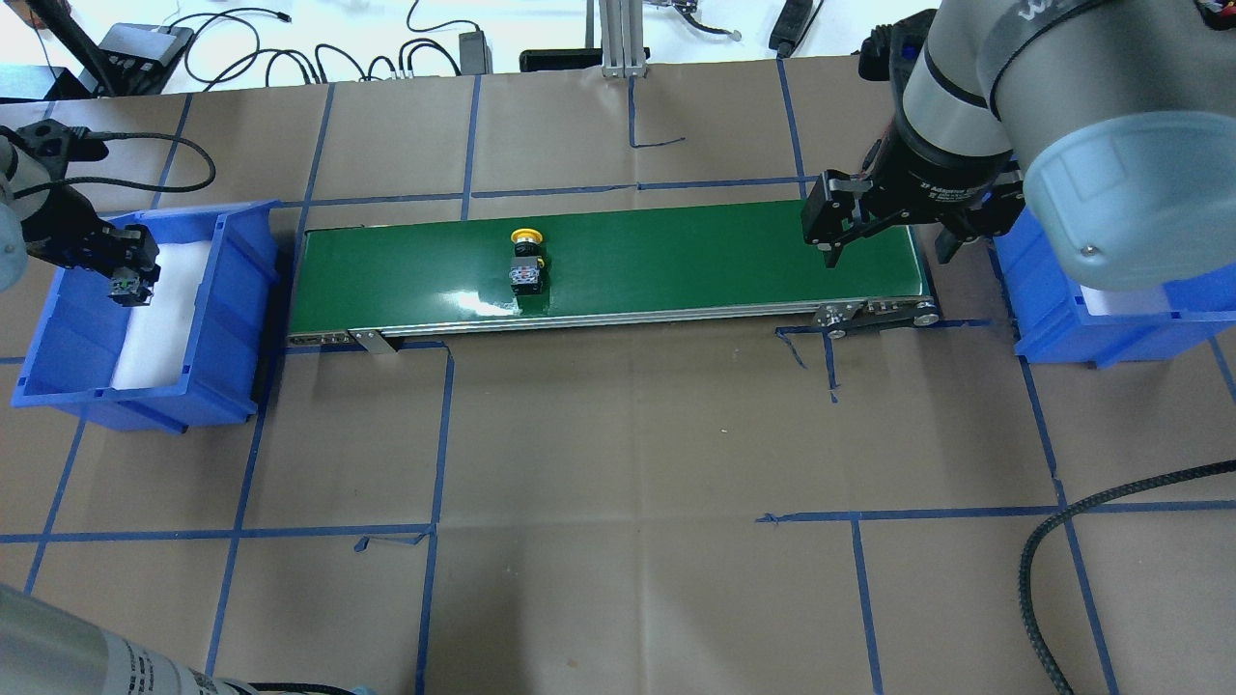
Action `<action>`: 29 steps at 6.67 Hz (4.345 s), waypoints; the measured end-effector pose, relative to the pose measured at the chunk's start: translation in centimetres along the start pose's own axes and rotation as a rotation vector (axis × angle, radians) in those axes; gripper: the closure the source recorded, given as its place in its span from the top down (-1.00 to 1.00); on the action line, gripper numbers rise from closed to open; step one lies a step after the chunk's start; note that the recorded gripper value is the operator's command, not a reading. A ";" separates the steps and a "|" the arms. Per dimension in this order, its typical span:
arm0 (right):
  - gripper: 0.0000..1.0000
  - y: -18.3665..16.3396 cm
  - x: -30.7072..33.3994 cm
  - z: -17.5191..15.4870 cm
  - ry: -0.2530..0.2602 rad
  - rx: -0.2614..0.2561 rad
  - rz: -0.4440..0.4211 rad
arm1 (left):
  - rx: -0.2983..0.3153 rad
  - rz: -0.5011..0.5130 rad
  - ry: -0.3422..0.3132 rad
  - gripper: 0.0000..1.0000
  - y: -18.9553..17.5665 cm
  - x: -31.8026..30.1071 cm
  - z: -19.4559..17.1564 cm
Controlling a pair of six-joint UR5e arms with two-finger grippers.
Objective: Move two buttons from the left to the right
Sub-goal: 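Lower the left gripper and grasp the red-capped button, then lift the red button and carry it onto the conveyor start, then place the red button on the belt and open the left gripper, then raise the left gripper while the right gripper moves toward the yellow button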
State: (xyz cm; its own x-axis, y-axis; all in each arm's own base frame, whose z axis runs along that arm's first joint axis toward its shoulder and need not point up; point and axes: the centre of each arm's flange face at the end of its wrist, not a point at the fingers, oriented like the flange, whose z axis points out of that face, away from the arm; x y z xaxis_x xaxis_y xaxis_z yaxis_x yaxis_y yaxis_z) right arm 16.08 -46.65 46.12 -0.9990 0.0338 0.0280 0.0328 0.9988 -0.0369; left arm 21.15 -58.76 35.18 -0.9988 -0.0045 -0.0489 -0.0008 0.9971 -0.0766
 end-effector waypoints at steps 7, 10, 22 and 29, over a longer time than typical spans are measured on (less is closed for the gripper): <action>1.00 -0.6 0.1 0.4 0.000 -0.007 0.017 | -0.051 -0.008 0.035 -0.78 -3.7 14.8 -3.8; 1.00 -0.6 0.1 0.3 0.000 -0.008 0.019 | -0.098 -0.014 0.050 -0.78 -4.1 22.9 -0.5; 1.00 -0.6 0.0 0.2 -0.019 -0.009 0.042 | -0.013 0.015 0.029 1.00 -3.3 24.0 4.7; 1.00 -0.6 -0.1 0.4 -0.019 -0.012 0.045 | -0.068 -0.014 0.039 1.00 6.5 30.2 -12.8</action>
State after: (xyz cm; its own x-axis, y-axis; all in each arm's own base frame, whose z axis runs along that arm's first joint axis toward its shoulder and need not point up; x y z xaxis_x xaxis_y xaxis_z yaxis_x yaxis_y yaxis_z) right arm 16.16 -47.29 45.73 -0.9969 0.0785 0.0073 0.0783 0.9966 -0.0257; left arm -9.63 -51.48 45.98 -0.9998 -0.0166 -0.0096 -0.0165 0.9998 -0.0089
